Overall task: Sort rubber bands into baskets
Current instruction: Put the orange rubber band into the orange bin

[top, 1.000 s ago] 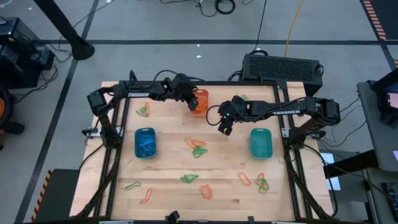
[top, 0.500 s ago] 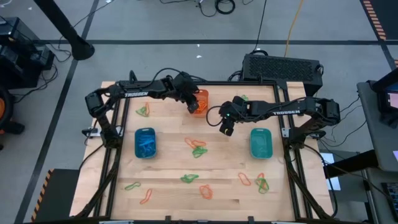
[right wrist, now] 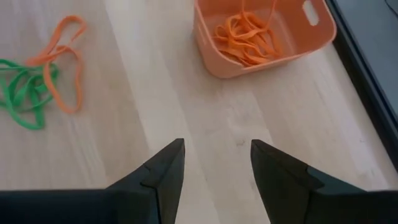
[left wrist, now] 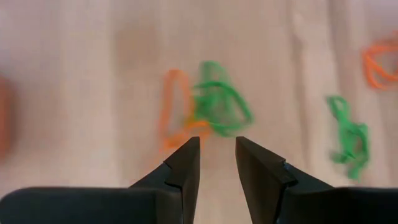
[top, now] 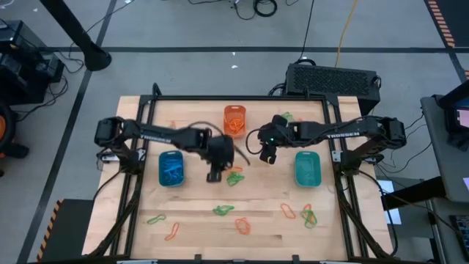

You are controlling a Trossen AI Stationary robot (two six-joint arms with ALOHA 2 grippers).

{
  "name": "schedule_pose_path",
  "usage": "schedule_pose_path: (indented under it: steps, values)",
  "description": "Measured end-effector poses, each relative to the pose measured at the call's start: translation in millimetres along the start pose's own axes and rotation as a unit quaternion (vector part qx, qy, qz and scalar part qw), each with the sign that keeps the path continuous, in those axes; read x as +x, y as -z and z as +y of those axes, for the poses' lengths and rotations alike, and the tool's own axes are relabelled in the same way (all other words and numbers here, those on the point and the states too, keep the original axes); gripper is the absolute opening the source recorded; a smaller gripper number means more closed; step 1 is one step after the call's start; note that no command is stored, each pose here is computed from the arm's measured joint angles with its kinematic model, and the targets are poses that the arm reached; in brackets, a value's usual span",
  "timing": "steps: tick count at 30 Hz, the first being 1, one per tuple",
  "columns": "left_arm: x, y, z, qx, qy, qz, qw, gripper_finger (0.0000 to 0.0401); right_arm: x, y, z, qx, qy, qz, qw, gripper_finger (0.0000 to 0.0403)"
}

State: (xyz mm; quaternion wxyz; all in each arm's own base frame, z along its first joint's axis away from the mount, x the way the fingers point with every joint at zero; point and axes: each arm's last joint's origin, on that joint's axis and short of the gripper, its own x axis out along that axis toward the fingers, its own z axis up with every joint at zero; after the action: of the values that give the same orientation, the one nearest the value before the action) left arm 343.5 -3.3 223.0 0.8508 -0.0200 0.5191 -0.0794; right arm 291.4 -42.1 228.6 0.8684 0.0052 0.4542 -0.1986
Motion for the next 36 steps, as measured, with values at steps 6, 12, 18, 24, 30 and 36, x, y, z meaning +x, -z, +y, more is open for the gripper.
schedule_pose_path:
  steps: [6,12,18,24,30,36]
  values:
    - [6.5,2.7,-56.5,-0.012,0.036,0.017,0.999,0.0109,-4.7,0.2,16.6,-0.034,-0.019,-0.012,0.999,0.0176]
    - [7.0,23.6,-106.4,-0.135,0.071,0.109,0.982,0.0109,-10.4,-6.0,35.6,-0.064,-0.112,-0.055,0.990,0.0176]
    - [6.0,37.5,-150.4,-0.154,0.051,0.115,0.980,0.0109,-14.3,-5.5,46.4,-0.089,-0.150,-0.063,0.983,0.0176]
    - [8.3,20.0,-164.1,0.016,-0.013,-0.042,0.999,0.0109,-16.6,0.5,53.4,-0.070,-0.158,-0.038,0.984,0.0176]
    - [33.2,-3.2,-164.4,0.116,0.001,-0.137,0.984,0.0109,-31.5,10.4,60.6,-0.049,-0.168,-0.003,0.985,0.0176]
    - [77.5,-13.9,-148.1,0.096,0.063,-0.149,0.982,0.0109,-44.7,13.9,74.9,-0.033,-0.187,-0.012,0.982,0.0176]
